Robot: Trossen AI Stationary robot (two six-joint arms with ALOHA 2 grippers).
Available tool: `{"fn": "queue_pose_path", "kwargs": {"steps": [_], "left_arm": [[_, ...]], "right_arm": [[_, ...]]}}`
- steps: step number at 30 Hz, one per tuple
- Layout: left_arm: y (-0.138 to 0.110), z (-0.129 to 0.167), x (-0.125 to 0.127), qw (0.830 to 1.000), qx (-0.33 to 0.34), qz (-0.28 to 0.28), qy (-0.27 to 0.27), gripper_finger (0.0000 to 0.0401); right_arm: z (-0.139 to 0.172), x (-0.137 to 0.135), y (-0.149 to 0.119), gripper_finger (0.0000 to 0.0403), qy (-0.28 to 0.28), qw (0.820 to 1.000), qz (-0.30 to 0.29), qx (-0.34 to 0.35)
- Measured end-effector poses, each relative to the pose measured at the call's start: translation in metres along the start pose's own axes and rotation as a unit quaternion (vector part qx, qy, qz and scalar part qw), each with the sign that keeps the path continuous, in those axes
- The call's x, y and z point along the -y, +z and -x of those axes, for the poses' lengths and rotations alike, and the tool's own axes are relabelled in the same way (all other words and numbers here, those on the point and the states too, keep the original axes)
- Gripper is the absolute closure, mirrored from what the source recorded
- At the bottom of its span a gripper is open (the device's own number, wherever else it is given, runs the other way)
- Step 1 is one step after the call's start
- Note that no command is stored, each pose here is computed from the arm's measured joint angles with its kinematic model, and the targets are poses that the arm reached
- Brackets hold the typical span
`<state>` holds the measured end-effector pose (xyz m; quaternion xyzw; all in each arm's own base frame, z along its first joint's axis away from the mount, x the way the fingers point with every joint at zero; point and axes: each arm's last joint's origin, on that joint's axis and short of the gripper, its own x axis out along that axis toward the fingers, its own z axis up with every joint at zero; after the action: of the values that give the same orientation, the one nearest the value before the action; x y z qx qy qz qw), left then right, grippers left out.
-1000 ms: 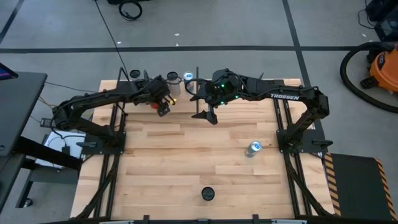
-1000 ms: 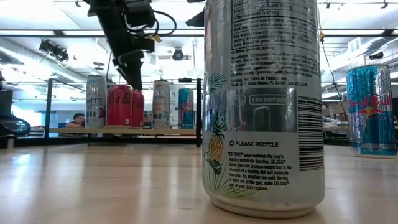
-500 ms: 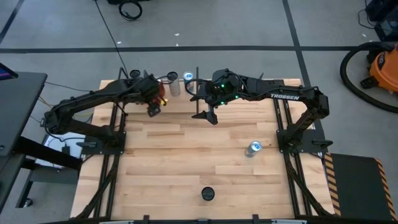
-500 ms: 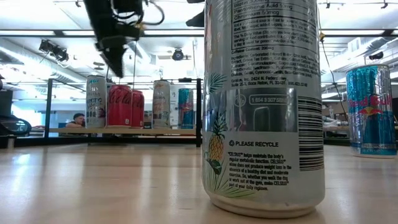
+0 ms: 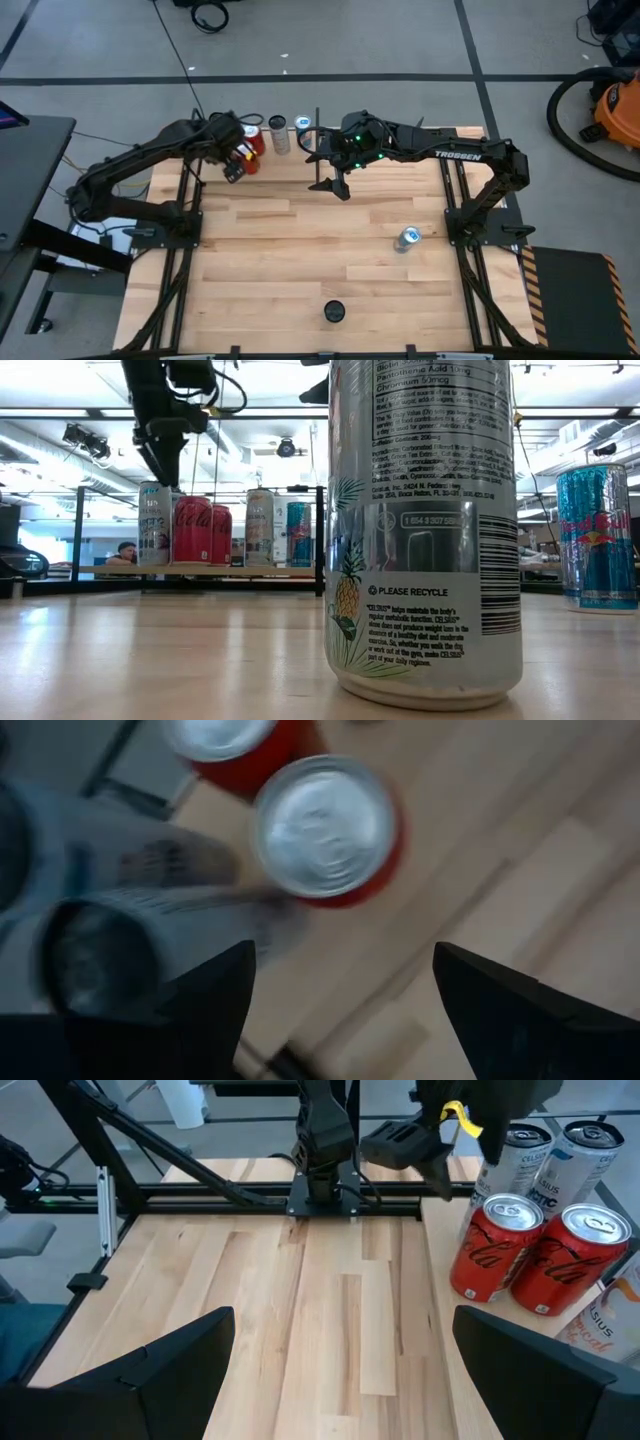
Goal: Place canned beverage on shelf
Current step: Adjust the red soda can on the shelf
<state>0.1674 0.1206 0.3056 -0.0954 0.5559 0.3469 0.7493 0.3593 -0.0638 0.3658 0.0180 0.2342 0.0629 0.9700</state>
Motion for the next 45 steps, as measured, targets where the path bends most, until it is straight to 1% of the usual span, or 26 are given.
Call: {"fn": "queue_pose_path", "kwargs": {"steps": [2,14,17,23,29,39,45], "left_arm": [[0.002,-0.002,0.000,1.000,0.003,0.002,-0.011,0.0087],[0.004,-0.004,0.001,1.000,0.004,0.003,-0.018,0.0087],[0.007,-0.008,0.003,1.000,0.000,0.002,-0.031,0.0087],[0.012,-0.020,0.004,0.999,-0.021,-0.003,-0.028,0.0087],[0.016,-0.021,0.005,1.000,-0.004,-0.001,-0.030,0.0087],[0.017,-0.021,0.006,0.999,0.001,-0.007,-0.043,0.0087],[0.020,-0.024,0.006,0.999,0.001,-0.008,-0.042,0.0087]], "right_arm": [[0.000,0.000,0.000,0.0018,0.000,1.000,0.000,0.000],[0.000,0.000,0.000,0.0018,0.000,1.000,0.000,0.000],[0.000,0.000,0.000,0.0018,0.000,1.000,0.000,0.000],[0.000,0.000,0.000,0.0018,0.000,1.000,0.000,0.000],[0.000,0.000,0.000,0.0018,0.000,1.000,0.000,0.000],[0.000,0.000,0.000,0.0018,0.000,1.000,0.000,0.000],[0.000,0.000,0.000,0.0018,0.000,1.000,0.000,0.000]]}}
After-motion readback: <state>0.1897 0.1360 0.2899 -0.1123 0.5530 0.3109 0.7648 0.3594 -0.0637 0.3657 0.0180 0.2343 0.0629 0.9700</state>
